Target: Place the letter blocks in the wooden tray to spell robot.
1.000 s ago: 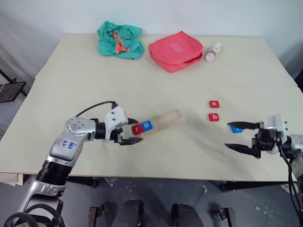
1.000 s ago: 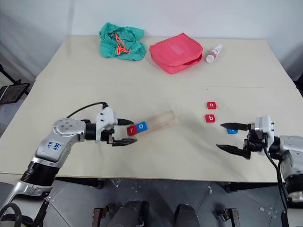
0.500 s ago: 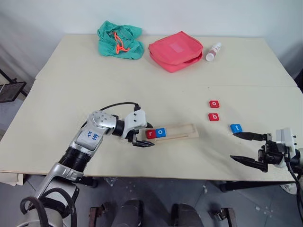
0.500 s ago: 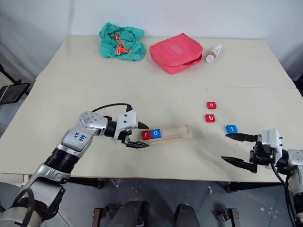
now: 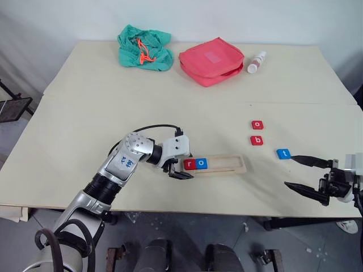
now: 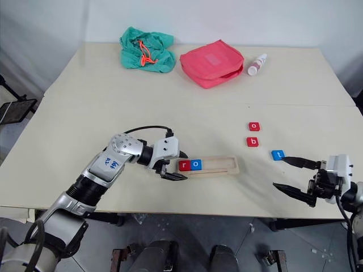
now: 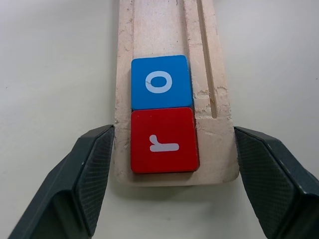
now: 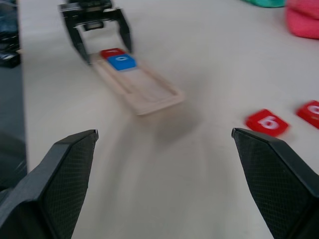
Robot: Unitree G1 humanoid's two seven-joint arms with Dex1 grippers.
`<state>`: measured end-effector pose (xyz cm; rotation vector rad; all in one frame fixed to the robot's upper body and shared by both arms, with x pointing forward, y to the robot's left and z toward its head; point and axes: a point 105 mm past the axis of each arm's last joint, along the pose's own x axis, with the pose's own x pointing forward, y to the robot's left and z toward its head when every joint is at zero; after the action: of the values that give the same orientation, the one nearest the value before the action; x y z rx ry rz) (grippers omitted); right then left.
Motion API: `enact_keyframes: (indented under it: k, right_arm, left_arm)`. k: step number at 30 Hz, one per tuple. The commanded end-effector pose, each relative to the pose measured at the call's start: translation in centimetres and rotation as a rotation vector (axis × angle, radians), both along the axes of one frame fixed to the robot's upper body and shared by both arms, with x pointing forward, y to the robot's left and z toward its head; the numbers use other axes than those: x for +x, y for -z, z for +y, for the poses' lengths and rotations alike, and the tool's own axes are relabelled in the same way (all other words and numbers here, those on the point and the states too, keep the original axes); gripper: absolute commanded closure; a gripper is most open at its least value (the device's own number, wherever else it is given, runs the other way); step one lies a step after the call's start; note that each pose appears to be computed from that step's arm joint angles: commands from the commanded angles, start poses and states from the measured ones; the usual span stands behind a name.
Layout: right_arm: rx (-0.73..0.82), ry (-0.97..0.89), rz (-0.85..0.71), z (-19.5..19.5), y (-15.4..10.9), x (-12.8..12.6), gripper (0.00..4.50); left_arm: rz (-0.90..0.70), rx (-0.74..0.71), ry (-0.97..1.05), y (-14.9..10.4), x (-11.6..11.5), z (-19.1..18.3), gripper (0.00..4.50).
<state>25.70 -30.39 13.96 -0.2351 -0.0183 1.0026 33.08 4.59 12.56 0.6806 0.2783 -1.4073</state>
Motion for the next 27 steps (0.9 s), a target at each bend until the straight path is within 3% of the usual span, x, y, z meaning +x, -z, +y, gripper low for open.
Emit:
enact_keyframes:
  k: [1, 13, 16, 21, 27]
  right_arm:
    - [-0.029, -0.029, -0.01, -0.6, -0.4, -0.4, 0.0]
    - [-0.042, -0.029, -0.023, -0.1, -0.6, 0.3, 0.0]
    - [-0.046, -0.027, -0.024, -0.1, -0.7, 0.4, 0.0]
    - [-0.049, -0.028, -0.027, 0.1, -0.8, 0.6, 0.0]
    - [-0.059, 0.009, -0.036, 0.6, -1.3, 0.1, 0.0]
  left_arm:
    - [-0.043, 0.0, 0.03, -0.8, -0.5, -0.7, 1.08]
    - [-0.117, 0.043, 0.077, -0.5, -0.8, -0.8, 1.08]
    - [-0.126, 0.042, 0.089, -0.4, -1.0, -0.8, 0.09]
    - [-0.153, 0.033, 0.066, -0.7, -0.5, -0.7, 0.04]
    - [-0.114, -0.112, 0.051, -3.1, -1.2, 0.4, 0.04]
